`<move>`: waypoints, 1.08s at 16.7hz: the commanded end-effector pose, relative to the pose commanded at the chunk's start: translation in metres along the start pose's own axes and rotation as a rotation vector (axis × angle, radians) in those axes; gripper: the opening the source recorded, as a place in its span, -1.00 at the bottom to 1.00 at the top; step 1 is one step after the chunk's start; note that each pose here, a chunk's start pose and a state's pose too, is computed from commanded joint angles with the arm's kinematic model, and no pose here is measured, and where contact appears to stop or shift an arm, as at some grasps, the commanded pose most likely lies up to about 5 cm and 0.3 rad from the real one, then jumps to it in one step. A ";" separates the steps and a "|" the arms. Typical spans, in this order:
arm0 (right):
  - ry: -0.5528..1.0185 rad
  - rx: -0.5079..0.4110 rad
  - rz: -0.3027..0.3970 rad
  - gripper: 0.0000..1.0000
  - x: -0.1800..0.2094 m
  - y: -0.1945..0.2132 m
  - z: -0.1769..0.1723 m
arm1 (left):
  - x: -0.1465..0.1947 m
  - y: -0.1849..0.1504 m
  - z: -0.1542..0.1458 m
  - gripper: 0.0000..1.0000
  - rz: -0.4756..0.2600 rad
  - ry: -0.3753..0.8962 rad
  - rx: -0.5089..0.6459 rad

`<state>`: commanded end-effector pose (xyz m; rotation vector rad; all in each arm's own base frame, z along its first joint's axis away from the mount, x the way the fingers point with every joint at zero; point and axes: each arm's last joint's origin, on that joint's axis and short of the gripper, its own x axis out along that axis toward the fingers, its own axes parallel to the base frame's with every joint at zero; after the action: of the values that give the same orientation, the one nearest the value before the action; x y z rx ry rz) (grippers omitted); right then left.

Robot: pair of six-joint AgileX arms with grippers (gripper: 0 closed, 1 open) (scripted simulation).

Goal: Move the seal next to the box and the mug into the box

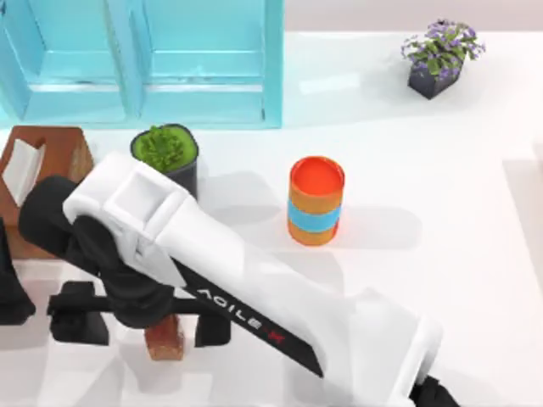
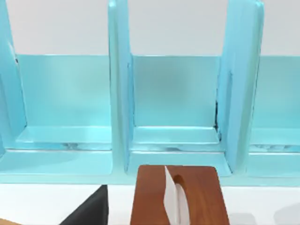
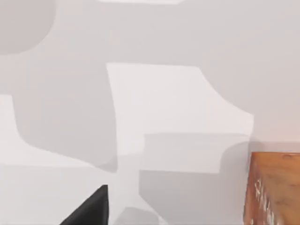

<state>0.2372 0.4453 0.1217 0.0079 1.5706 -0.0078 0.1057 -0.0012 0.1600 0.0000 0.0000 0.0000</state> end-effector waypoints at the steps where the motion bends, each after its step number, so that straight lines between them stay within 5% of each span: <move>1: 0.000 0.000 0.000 1.00 0.000 0.000 0.000 | 0.000 0.000 0.000 1.00 0.000 0.000 0.000; 4: 0.000 0.000 0.000 1.00 0.000 0.000 0.000 | 0.000 0.000 0.000 1.00 0.000 0.000 0.000; 17: 0.000 0.000 0.000 -0.96 0.000 0.000 0.000 | 0.000 0.000 0.000 1.00 0.000 0.000 0.000; 18: 0.000 0.000 0.000 -1.00 0.000 0.000 0.000 | 0.000 0.000 0.000 1.00 0.000 0.000 0.000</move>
<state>0.2372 0.4453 0.1217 0.0079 1.5706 -0.0079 0.1057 -0.0012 0.1600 0.0000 0.0000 0.0000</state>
